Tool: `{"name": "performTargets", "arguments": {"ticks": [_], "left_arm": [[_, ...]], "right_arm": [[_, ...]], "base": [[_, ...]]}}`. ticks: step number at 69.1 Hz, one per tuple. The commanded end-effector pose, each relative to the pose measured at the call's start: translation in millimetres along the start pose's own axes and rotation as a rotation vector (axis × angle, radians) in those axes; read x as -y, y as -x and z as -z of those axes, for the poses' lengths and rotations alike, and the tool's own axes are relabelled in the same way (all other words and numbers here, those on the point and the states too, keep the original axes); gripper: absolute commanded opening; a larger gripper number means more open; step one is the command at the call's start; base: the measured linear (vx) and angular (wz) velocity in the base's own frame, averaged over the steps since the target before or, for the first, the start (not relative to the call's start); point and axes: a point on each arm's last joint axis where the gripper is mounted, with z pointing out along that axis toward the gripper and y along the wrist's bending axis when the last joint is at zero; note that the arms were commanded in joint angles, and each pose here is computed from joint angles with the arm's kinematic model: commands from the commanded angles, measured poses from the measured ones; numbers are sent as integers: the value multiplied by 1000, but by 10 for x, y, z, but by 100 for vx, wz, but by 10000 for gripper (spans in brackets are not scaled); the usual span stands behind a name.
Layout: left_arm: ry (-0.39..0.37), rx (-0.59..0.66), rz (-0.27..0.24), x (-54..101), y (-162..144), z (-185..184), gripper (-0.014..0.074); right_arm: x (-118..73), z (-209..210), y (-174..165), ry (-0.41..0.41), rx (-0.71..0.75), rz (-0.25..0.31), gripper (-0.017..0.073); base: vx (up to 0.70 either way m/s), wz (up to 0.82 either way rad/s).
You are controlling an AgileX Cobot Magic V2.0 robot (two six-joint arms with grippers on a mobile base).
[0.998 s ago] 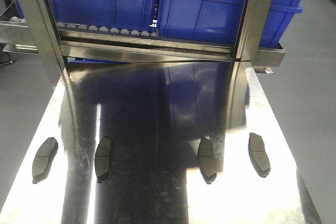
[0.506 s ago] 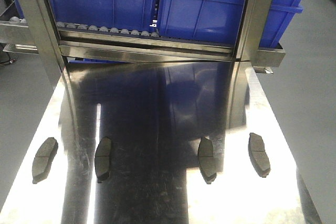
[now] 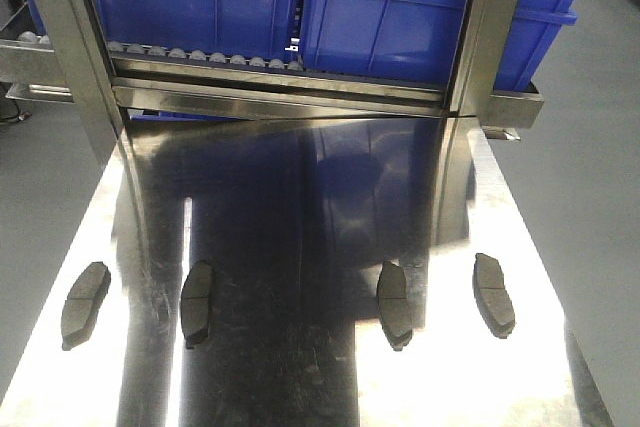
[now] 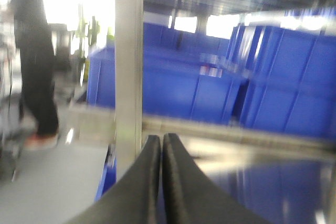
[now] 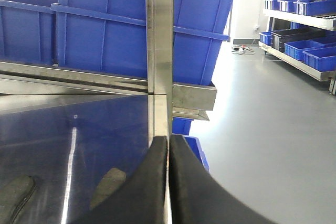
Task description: Move and align brake pads A on conveyor
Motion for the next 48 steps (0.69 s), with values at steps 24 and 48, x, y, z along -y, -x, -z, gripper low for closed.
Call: {"name": "performTargets", "arguments": {"ticks": [24, 48], "left_arm": [[51, -366, -4, 2, 38, -483, -5], [52, -380, -6, 10, 100, -577, 247]], "right_arm": [[0, 12, 60, -3, 86, 12, -10], [0, 12, 60, -3, 86, 12, -10]], "base": [[0, 0], [0, 0]]}}
